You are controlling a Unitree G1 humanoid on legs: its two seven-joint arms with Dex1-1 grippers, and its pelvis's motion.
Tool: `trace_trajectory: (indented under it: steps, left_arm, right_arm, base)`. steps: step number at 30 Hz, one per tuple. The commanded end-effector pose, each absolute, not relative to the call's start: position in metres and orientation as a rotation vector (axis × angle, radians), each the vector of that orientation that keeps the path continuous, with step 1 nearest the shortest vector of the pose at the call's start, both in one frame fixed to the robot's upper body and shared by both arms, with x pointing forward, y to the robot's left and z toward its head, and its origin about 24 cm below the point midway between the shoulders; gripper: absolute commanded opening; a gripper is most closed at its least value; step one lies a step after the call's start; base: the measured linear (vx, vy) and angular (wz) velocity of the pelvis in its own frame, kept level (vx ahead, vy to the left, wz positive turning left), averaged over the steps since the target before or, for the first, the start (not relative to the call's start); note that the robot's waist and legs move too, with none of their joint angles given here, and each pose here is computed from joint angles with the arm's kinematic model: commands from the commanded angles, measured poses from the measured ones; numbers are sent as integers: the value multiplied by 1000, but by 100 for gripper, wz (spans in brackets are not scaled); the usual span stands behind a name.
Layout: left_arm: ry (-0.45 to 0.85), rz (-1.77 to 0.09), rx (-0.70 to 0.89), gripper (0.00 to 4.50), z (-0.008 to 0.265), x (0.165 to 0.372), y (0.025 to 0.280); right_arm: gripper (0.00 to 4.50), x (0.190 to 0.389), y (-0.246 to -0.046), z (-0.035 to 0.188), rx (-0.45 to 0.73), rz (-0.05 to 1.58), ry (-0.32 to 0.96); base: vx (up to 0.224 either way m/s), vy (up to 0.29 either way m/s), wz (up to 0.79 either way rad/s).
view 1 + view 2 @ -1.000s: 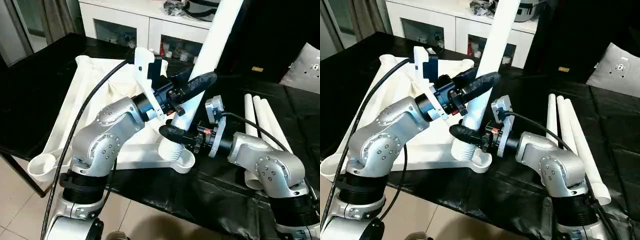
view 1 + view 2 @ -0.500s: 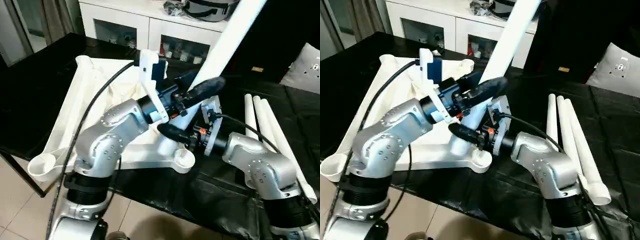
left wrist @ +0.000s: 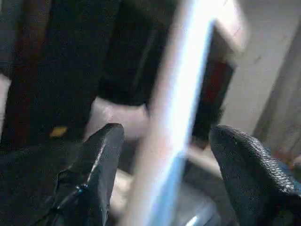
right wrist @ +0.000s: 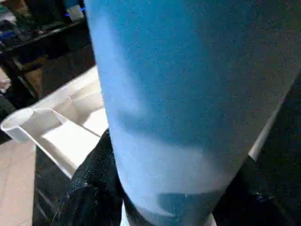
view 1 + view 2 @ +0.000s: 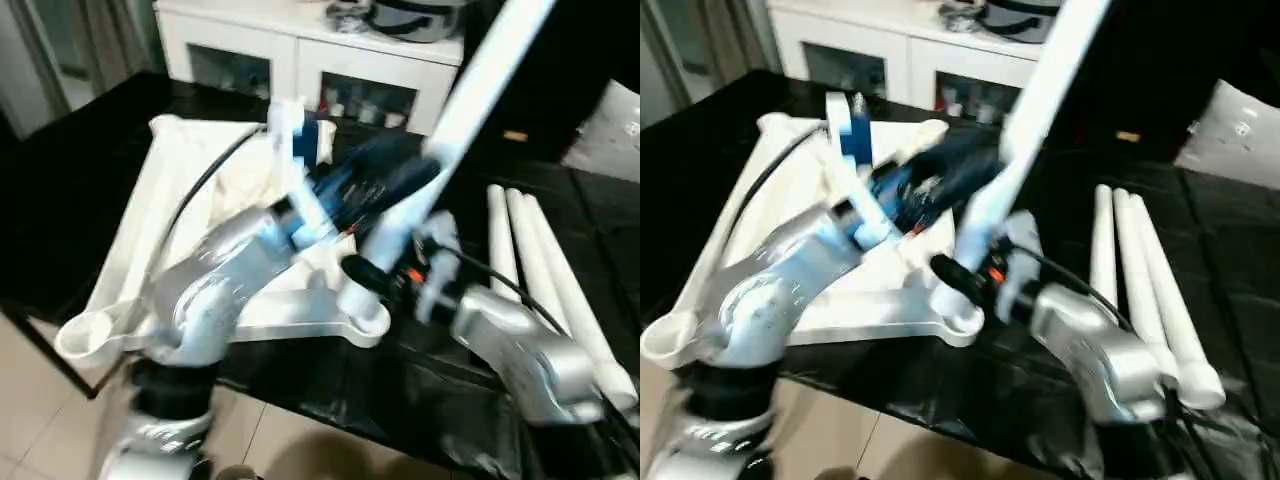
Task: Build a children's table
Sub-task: Pick table leg, then insert table leg to table base
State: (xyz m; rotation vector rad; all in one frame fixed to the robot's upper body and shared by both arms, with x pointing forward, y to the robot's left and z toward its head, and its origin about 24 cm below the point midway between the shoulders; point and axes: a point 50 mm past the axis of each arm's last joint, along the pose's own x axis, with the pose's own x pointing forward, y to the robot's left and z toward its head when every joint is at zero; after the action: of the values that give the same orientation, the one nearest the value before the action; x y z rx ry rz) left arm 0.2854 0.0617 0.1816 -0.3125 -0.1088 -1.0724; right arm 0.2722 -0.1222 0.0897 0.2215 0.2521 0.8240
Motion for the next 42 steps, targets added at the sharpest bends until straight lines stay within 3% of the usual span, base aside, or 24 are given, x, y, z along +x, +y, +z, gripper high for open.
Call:
trace_trajectory:
  steps: [1, 3, 4, 6, 11, 14, 16, 21, 27, 32, 34, 42]
  left_arm:
    - [-103, -1048, -194, 333, 173, 284, 66]
    - [-58, -1015, -3, 333, 156, 282, 73]
    - [-58, -1015, -3, 333, 156, 282, 73]
    - [50, -1019, 132, 333, 131, 275, 80]
    - [150, -1066, 257, 333, 106, 267, 93]
    - [187, -1082, 285, 306, 97, 267, 98]
    - [279, -1135, 355, 296, 81, 265, 112]
    - [381, -1180, 387, 253, 63, 265, 127]
    - [413, -1199, 427, 211, 55, 271, 139]
    - [439, -1230, 452, 174, 50, 280, 146]
    - [444, -1233, 454, 138, 49, 283, 148]
    - [462, -1293, 488, 89, 46, 292, 149]
  right_arm:
    - [190, 271, -128, 102, 193, 789, 187]
    - [190, 272, -136, 102, 146, 710, 155]
    - [190, 272, -136, 102, 146, 710, 155]
    - [190, 275, -148, 106, 135, 593, 113]
    - [190, 273, -150, 105, 119, 559, 103]
    - [190, 271, -150, 102, 110, 556, 105]
    - [190, 267, -151, 99, 120, 560, 106]
    - [190, 258, -153, 90, 131, 593, 144]
    - [190, 249, -148, 91, 118, 681, 152]
    - [190, 251, -151, 93, 134, 712, 154]
    - [190, 252, -150, 92, 128, 722, 164]
    - [190, 251, -148, 94, 114, 769, 194]
  base:
    - [0, 0, 0]
    - [0, 0, 0]
    - [0, 0, 0]
    - [0, 0, 0]
    - [0, 0, 0]
    - [0, 0, 0]
    - [0, 0, 0]
    - [0, 0, 0]
    - [0, 0, 0]
    - [0, 0, 0]
    - [0, 0, 0]
    - [0, 0, 0]
